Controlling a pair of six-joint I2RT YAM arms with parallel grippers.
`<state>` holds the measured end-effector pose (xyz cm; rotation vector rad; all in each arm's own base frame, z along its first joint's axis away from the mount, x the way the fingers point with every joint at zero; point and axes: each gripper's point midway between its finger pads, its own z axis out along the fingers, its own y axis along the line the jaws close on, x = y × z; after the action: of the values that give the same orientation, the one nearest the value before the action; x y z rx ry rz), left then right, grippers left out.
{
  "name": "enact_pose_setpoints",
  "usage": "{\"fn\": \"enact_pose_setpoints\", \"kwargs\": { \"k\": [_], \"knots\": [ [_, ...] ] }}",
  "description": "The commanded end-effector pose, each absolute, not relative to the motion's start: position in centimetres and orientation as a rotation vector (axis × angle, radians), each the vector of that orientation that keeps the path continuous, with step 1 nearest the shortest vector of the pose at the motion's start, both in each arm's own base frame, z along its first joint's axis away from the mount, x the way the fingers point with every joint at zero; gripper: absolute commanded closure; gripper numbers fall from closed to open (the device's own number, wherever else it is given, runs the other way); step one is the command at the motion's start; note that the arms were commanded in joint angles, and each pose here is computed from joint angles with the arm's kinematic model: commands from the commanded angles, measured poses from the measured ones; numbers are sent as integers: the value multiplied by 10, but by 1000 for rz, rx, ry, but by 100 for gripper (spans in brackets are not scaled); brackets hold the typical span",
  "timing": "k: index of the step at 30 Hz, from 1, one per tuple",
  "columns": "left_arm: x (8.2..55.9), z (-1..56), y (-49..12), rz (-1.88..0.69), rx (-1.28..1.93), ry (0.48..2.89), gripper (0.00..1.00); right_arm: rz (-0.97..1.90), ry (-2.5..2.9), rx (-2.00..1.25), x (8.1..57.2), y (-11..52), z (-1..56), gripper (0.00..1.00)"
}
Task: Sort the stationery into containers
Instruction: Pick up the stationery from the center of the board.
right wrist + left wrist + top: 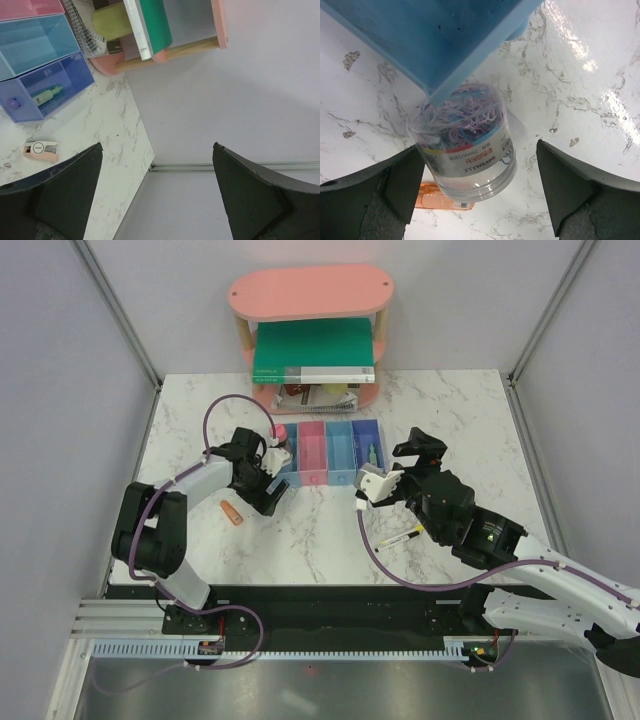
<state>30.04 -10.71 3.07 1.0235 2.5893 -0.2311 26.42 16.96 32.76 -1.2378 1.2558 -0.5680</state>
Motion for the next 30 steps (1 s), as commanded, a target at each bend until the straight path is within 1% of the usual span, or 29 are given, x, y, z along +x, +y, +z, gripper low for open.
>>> {"fn": "enact_pose_setpoints", "kwargs": {
  "k": [1, 4, 8, 15, 18, 19, 21, 22, 24, 25, 30],
  "knots": [
    [295, 39, -111, -262, 1069, 2543, 4, -547, 1259, -1190, 264, 168, 339, 2],
    [294, 35, -111, -263, 1072, 2548, 6, -547, 1261, -1191, 264, 168, 339, 2],
    [298, 29, -110, -247, 1069, 2554, 12, -546, 1263, -1195, 264, 168, 337, 2],
    [310, 25, -108, -206, 1065, 2547, 14, -542, 1261, -1195, 263, 168, 336, 2],
    [314, 24, -108, -193, 1068, 2548, 18, -545, 1264, -1194, 263, 166, 335, 2],
    [315, 23, -107, -188, 1065, 2550, 24, -545, 1264, -1196, 263, 166, 334, 2],
    [316, 22, -107, -185, 1066, 2555, 32, -544, 1265, -1195, 263, 166, 334, 2],
    [317, 22, -107, -185, 1068, 2554, 39, -543, 1264, -1196, 263, 166, 334, 2],
    [317, 20, -107, -185, 1067, 2558, 44, -542, 1265, -1194, 262, 166, 333, 2],
    [316, 19, -107, -184, 1067, 2561, 49, -541, 1267, -1196, 262, 166, 332, 2],
    [314, 22, -106, -179, 1089, 2548, 55, -538, 1269, -1200, 261, 165, 329, 2]
  ]
}}
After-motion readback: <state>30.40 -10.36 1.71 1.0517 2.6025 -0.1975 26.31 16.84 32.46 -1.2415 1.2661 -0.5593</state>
